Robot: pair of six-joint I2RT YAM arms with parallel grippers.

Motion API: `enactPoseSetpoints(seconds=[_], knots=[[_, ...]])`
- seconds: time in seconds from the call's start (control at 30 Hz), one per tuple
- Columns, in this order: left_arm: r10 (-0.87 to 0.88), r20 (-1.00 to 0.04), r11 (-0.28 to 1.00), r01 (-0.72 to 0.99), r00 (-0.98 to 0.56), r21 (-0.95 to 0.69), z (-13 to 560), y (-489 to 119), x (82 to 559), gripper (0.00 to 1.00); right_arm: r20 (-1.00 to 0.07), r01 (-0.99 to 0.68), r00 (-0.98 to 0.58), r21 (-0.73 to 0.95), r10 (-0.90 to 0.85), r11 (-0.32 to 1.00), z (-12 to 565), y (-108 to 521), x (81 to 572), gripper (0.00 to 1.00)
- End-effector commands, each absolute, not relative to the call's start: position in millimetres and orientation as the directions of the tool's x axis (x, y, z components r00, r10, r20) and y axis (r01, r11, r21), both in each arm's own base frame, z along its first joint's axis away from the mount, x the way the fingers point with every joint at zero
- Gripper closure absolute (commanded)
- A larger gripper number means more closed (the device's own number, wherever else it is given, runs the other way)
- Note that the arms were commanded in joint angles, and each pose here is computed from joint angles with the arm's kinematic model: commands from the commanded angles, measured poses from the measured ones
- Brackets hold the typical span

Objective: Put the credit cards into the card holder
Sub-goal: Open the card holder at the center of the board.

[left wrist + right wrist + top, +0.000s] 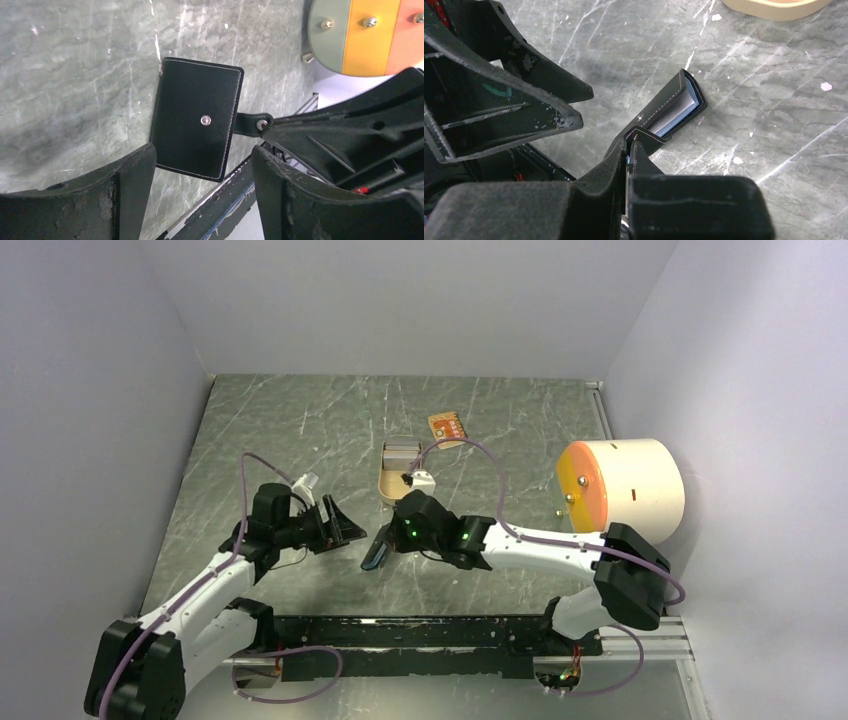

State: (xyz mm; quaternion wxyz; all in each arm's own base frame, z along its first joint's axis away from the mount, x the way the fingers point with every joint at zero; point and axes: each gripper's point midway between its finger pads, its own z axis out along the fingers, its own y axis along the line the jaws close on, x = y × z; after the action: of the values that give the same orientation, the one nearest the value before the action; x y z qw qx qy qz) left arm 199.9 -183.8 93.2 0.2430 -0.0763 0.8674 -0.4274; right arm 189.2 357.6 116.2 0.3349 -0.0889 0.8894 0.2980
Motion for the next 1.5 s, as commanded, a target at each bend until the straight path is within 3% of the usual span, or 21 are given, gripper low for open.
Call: enactPoseSetpoints(seconds=[0.0, 0.4, 0.77, 1.13, 1.27, 1.47], knots=[[-0.311, -0.371, 0.520, 0.170, -0.875, -0.837, 106.5, -199.7, 197.9, 0.24, -0.650, -0.362, -0.756, 0.511, 0.075, 0.780, 124.2, 357.4, 195.6, 1.00], [-0.283, -0.343, 0.537, 0.149, -0.896, -0.831, 98.0, -202.3, 203.0, 0.27, -0.635, -0.423, -0.768, 0.597, 0.080, 0.681, 146.9, 374.2, 201.2, 1.00], [-0.278, -0.355, 0.589, 0.134, -0.893, -0.797, 85.2, -196.0, 204.3, 0.27, -0.623, -0.391, -0.779, 0.561, 0.062, 0.729, 131.3, 360.3, 203.3, 1.00], [-0.260, -0.346, 0.575, 0.144, -0.901, -0.806, 80.1, -199.6, 202.0, 0.38, -0.613, -0.308, -0.790, 0.428, 0.022, 0.849, 83.2, 302.7, 199.6, 1.00], [-0.268, -0.337, 0.537, 0.150, -0.903, -0.830, 81.2, -203.7, 198.1, 0.46, -0.589, -0.280, -0.808, 0.415, 0.021, 0.865, 62.9, 291.4, 197.1, 1.00], [-0.240, -0.342, 0.644, 0.115, -0.908, -0.757, 52.1, -195.2, 202.1, 0.56, -0.583, -0.291, -0.812, 0.420, 0.010, 0.859, 60.7, 292.5, 195.5, 1.00]])
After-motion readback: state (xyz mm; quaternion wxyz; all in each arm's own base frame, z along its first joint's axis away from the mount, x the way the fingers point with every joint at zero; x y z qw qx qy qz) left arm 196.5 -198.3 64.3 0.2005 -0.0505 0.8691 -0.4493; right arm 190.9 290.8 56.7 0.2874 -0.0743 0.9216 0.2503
